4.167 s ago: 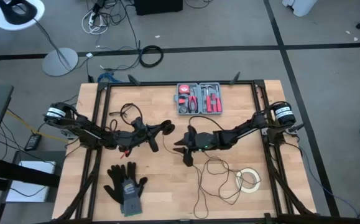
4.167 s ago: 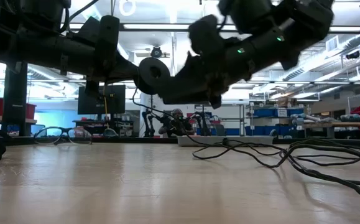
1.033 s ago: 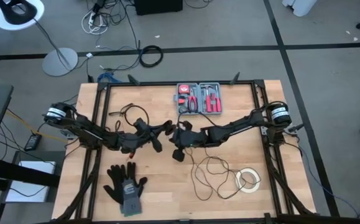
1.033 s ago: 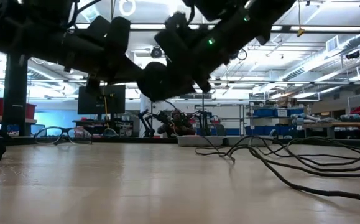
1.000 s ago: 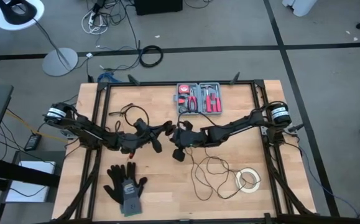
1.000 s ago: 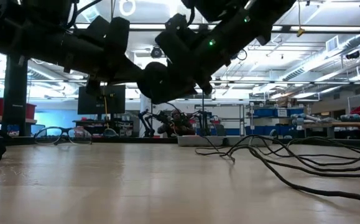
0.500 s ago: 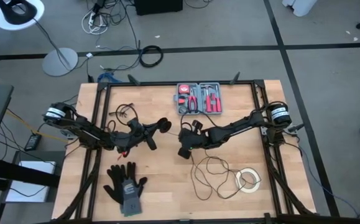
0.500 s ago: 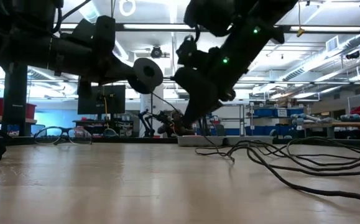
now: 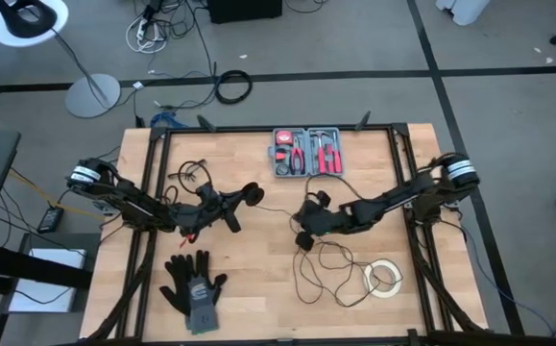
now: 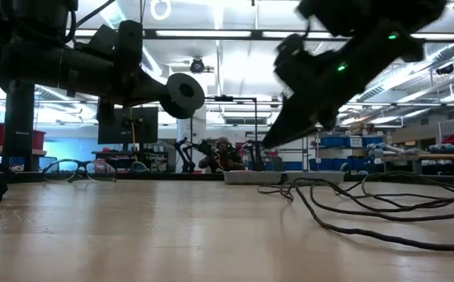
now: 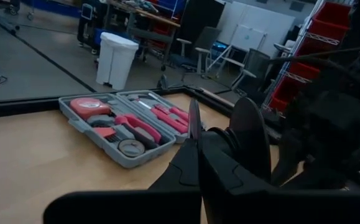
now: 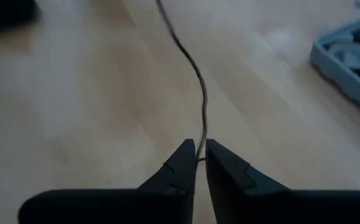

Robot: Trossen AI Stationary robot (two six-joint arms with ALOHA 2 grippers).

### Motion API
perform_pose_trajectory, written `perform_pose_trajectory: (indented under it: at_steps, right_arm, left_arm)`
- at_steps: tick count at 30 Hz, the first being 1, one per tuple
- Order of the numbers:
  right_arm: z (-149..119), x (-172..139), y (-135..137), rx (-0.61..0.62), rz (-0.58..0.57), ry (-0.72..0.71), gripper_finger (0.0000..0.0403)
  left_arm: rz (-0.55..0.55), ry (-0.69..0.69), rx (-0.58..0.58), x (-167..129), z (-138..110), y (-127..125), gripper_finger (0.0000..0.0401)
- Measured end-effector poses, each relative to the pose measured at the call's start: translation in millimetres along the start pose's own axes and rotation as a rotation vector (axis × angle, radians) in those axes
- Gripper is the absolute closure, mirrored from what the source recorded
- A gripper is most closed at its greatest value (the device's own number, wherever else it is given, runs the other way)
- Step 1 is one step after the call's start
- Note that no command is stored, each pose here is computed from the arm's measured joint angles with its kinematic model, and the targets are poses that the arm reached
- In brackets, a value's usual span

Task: Coil cords
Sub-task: Coil the black wire onto the black spool

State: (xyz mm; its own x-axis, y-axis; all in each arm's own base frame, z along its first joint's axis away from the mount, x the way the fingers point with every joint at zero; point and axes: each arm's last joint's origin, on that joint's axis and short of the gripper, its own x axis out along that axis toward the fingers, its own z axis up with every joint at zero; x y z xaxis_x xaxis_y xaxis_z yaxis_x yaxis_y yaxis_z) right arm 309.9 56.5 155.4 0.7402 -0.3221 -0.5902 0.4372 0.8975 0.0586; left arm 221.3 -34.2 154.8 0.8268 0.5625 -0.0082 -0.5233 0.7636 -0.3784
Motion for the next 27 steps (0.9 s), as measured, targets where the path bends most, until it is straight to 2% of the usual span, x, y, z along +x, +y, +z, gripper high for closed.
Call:
perform_pose_trajectory:
  at_steps: [5, 9, 14, 20, 27]
  right_arm:
    - [-20, -7, -17, 0.069, 0.065, -0.116, 0.0366]
    - [-23, 1, -18, 0.115, 0.158, -0.187, 0.0357]
    - [-18, 21, -3, 0.026, 0.183, -0.18, 0.0327]
    - [-14, 43, 9, -0.097, 0.154, -0.178, 0.0285]
    - [-13, 58, 3, -0.087, 0.115, -0.16, 0.0274]
  left_arm:
    - [-0.002, -0.001, -0.002, 0, 0, 0, 0.0401]
    - [-0.001, 0.001, 0.002, 0, 0, 0, 0.0401]
    - [-0.002, 0.003, 0.005, 0, 0, 0, 0.0401]
    - [-0.001, 0.005, 0.007, 0, -1, 0, 0.0401]
    - [-0.002, 0.003, 0.006, 0, 0, 0, 0.0401]
